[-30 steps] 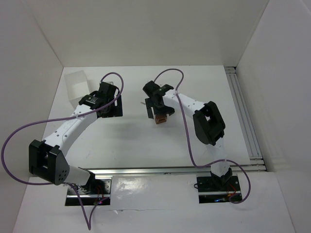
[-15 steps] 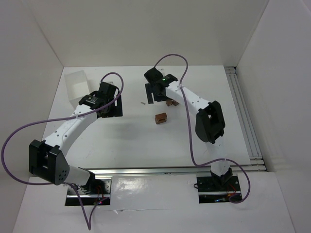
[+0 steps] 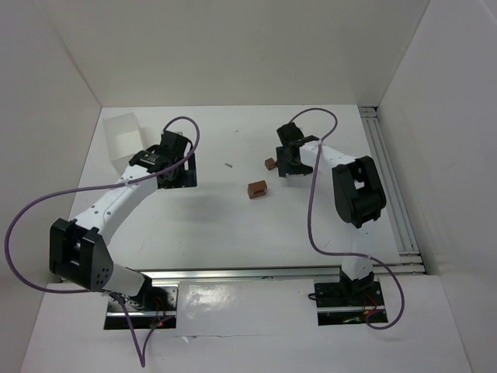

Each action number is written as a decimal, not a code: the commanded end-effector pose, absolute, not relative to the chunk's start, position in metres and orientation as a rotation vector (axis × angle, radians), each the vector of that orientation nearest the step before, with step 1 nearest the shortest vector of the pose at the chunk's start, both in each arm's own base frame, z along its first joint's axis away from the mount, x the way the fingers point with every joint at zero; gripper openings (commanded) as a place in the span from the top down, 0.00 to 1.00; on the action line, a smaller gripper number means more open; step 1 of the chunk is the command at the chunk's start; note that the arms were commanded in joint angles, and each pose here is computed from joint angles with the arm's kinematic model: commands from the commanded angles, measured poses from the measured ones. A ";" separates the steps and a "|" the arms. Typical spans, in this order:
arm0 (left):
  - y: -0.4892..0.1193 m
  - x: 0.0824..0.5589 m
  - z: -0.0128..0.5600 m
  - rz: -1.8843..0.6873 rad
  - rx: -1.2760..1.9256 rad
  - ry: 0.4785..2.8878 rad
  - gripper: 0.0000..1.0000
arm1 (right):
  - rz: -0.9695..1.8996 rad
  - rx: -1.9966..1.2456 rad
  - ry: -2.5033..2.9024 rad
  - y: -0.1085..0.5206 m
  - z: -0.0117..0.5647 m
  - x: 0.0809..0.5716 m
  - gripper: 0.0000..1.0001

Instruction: Build the wood block tower

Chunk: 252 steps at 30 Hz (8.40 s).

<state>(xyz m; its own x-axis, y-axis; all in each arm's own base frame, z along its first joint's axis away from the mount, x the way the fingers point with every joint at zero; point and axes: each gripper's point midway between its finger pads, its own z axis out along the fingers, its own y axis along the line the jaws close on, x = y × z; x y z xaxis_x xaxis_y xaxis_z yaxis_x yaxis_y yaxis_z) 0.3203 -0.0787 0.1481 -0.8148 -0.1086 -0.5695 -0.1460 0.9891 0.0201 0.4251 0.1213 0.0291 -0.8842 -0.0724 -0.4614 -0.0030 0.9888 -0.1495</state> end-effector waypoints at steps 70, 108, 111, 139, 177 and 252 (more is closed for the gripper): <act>-0.088 0.332 0.168 0.096 -0.179 2.494 0.06 | -0.038 0.174 2.356 0.161 0.053 0.492 0.52; -0.075 0.328 0.164 0.163 -0.158 2.452 0.06 | -0.004 0.027 3.287 0.118 0.027 0.241 0.53; -0.075 0.328 0.164 0.163 -0.158 2.452 0.06 | -0.034 0.025 3.283 0.116 0.022 0.246 0.53; -0.078 0.328 0.166 0.142 -0.151 2.459 0.06 | 0.038 0.090 2.950 0.132 0.060 0.286 0.16; -0.079 0.325 0.167 0.127 -0.159 2.462 0.06 | -0.019 0.110 2.908 0.123 0.037 0.266 0.35; -0.073 0.327 0.168 0.184 -0.158 2.464 0.06 | 0.086 -0.280 2.734 0.271 0.115 0.364 0.49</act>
<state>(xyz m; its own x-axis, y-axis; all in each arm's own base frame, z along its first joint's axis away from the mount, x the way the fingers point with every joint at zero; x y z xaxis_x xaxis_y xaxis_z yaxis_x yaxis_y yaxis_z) 0.3237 -0.0739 0.1533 -0.8016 -0.0760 -0.5930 -0.1584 0.9834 0.0880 0.3598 0.2623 0.1029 -0.9181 -0.1746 -0.3557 -0.1901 0.9817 0.0087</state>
